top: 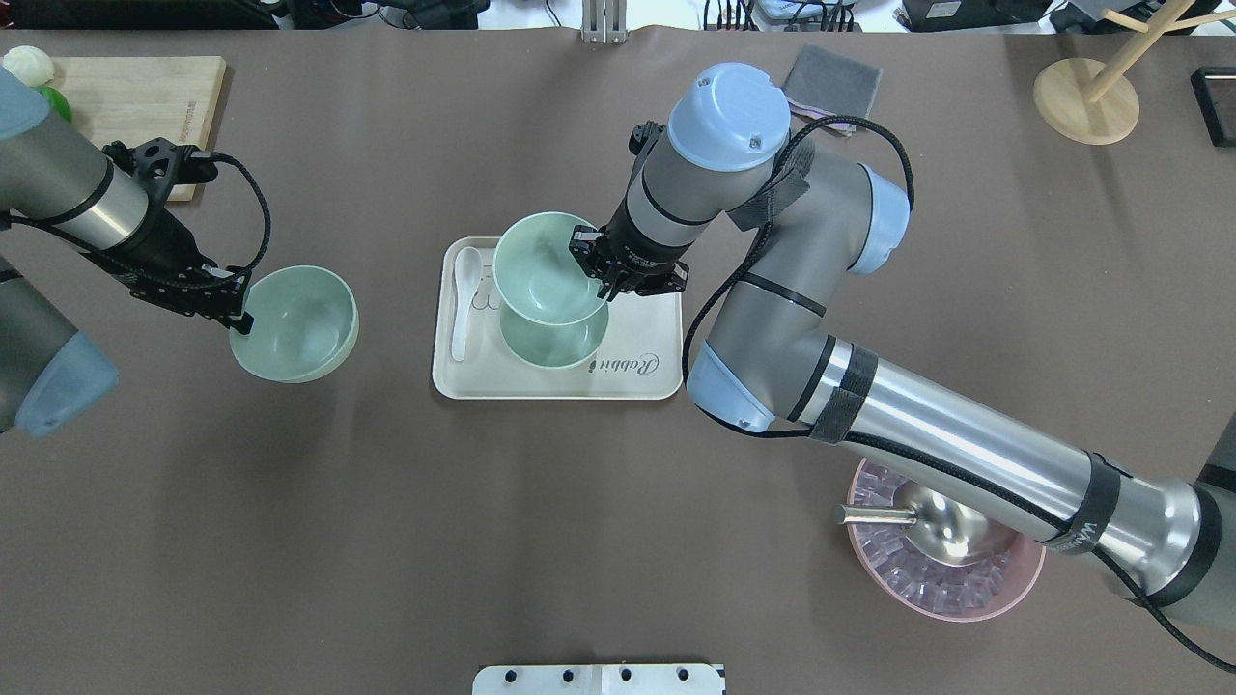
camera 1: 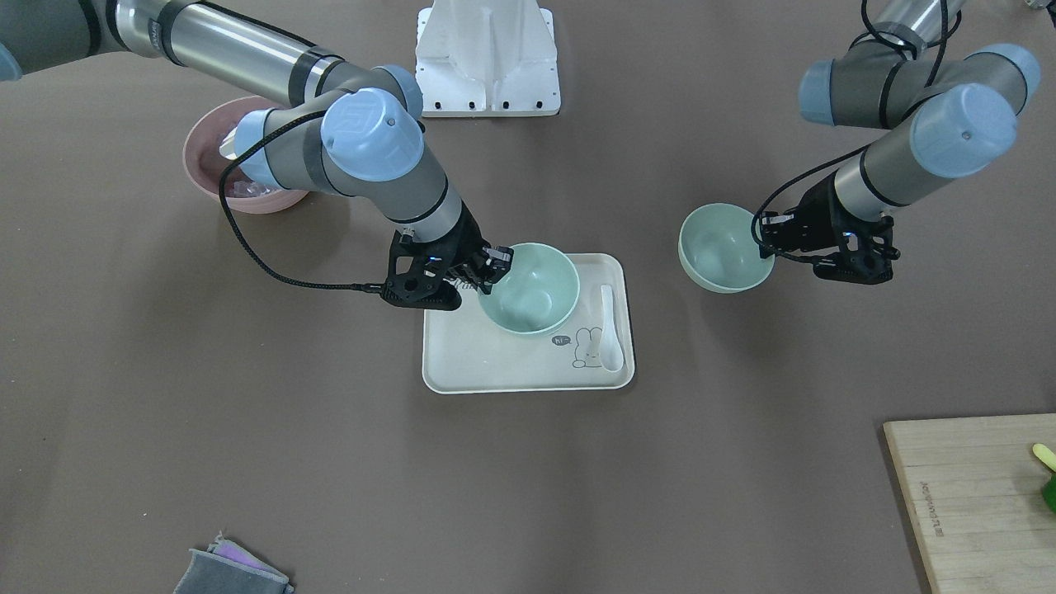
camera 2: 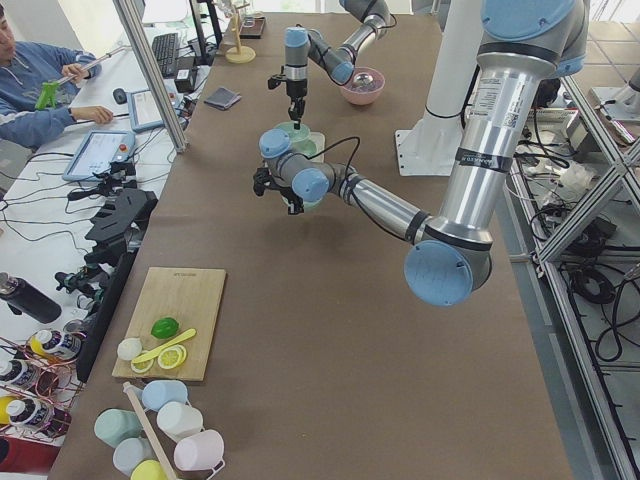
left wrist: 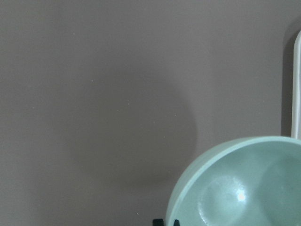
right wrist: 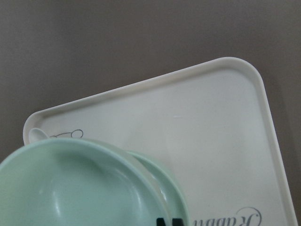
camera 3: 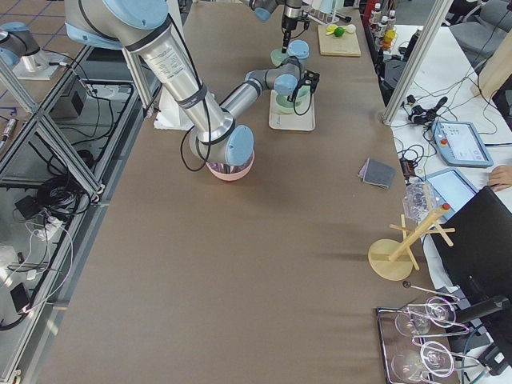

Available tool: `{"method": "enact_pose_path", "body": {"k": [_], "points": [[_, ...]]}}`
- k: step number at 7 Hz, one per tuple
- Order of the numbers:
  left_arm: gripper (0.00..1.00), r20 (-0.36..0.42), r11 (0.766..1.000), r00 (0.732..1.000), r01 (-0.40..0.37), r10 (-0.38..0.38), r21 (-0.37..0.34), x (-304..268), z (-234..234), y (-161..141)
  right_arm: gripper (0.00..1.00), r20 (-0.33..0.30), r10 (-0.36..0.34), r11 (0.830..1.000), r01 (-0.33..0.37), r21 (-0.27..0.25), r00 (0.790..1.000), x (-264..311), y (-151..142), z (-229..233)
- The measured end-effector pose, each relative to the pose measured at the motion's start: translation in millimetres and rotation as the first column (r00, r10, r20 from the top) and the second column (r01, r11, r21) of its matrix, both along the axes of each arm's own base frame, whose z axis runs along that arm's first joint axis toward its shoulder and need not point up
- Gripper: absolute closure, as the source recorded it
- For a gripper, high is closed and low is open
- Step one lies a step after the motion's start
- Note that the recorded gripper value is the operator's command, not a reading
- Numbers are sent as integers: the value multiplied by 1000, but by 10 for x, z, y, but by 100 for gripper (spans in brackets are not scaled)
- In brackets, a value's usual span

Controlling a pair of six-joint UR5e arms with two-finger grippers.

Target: Stack green bowls together

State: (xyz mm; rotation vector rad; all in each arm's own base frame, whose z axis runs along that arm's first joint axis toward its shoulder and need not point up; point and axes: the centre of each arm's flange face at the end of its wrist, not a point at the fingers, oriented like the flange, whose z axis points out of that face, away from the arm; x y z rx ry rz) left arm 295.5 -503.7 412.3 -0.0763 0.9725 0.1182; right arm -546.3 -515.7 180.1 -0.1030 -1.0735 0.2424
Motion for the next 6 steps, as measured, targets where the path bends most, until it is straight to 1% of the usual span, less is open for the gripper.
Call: {"method": "enact_pose_path", "body": {"k": [2,6], "points": [[100,-5,1000,1000,4,-4,-6,-12,-31,11,100,5,8,1000,-7,-31,1000,-67,53,-16],[100,-9,1000,1000,18,-18,-18,-20,-86,26,100,2,-8,998,8,-56,1000,-158,128,12]]}}
